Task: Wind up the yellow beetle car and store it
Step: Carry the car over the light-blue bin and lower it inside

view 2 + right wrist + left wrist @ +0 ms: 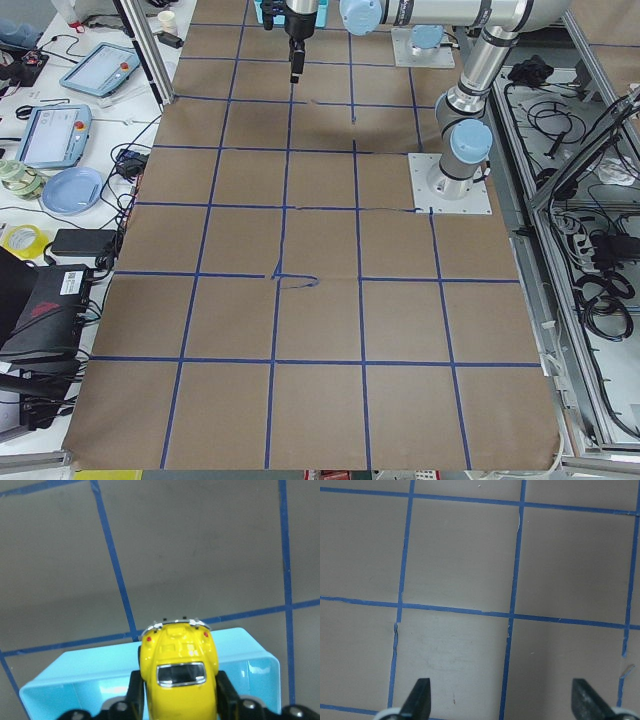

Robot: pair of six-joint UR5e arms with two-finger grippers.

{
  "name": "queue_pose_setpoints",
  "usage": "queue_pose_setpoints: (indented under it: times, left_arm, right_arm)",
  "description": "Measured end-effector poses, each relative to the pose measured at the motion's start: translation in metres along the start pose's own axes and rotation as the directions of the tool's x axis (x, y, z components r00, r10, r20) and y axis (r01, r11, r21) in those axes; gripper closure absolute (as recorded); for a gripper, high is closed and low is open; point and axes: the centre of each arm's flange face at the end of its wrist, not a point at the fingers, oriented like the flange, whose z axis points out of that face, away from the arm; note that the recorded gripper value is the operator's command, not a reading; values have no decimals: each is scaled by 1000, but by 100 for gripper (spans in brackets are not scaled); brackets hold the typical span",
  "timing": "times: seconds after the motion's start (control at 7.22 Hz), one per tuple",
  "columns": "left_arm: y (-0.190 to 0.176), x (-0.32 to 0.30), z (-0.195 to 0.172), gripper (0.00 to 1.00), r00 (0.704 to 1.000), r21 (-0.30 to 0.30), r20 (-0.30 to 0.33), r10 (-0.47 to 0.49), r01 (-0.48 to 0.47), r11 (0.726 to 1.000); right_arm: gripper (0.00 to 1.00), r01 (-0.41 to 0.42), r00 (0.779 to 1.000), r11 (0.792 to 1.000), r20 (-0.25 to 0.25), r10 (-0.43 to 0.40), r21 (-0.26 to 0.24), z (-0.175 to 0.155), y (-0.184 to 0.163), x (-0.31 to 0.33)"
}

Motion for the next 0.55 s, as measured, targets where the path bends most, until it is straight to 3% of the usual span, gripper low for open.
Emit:
queue_pose_setpoints:
  times: [0.28, 0.55]
  left_arm:
    - [1, 2, 1, 0, 1000, -2, -3, 3, -3, 1000]
    - [2, 3, 2, 0, 1000, -5, -3, 5, -5, 1000]
  right_arm:
    - [100, 5, 999, 1000, 51, -4, -1, 31, 74, 0]
    - [100, -45, 996, 999, 75, 44, 4, 88, 109, -9]
